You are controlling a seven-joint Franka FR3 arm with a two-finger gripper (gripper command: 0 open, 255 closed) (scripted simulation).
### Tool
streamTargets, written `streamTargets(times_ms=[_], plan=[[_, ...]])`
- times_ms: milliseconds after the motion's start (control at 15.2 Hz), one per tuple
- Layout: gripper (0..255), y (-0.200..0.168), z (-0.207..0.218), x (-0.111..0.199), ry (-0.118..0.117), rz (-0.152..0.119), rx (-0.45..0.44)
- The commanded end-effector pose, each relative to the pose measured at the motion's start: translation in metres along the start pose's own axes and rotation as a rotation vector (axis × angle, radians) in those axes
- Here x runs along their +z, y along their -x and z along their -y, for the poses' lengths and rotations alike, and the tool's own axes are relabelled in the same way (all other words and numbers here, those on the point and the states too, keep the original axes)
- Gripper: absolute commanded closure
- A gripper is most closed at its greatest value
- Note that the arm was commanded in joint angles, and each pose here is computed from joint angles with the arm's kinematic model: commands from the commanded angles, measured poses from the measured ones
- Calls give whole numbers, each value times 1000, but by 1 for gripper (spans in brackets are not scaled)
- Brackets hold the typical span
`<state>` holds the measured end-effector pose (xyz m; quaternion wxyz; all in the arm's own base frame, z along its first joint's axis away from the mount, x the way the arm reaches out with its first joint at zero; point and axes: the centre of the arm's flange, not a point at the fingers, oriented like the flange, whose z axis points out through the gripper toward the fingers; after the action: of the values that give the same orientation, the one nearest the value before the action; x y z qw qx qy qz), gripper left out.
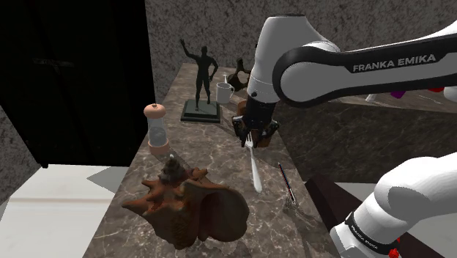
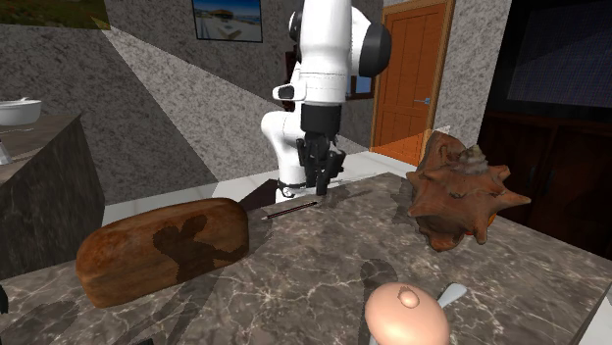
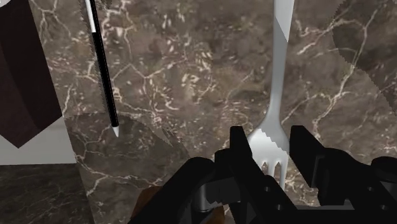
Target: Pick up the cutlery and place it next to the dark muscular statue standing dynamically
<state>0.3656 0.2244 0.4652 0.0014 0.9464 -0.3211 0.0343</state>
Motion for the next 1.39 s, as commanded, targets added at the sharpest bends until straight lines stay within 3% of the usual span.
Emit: streamTargets(times_ms=[0, 1320], plan=[[255, 0, 0, -10, 0, 0, 0], [255, -7, 2, -116, 0, 0, 0]])
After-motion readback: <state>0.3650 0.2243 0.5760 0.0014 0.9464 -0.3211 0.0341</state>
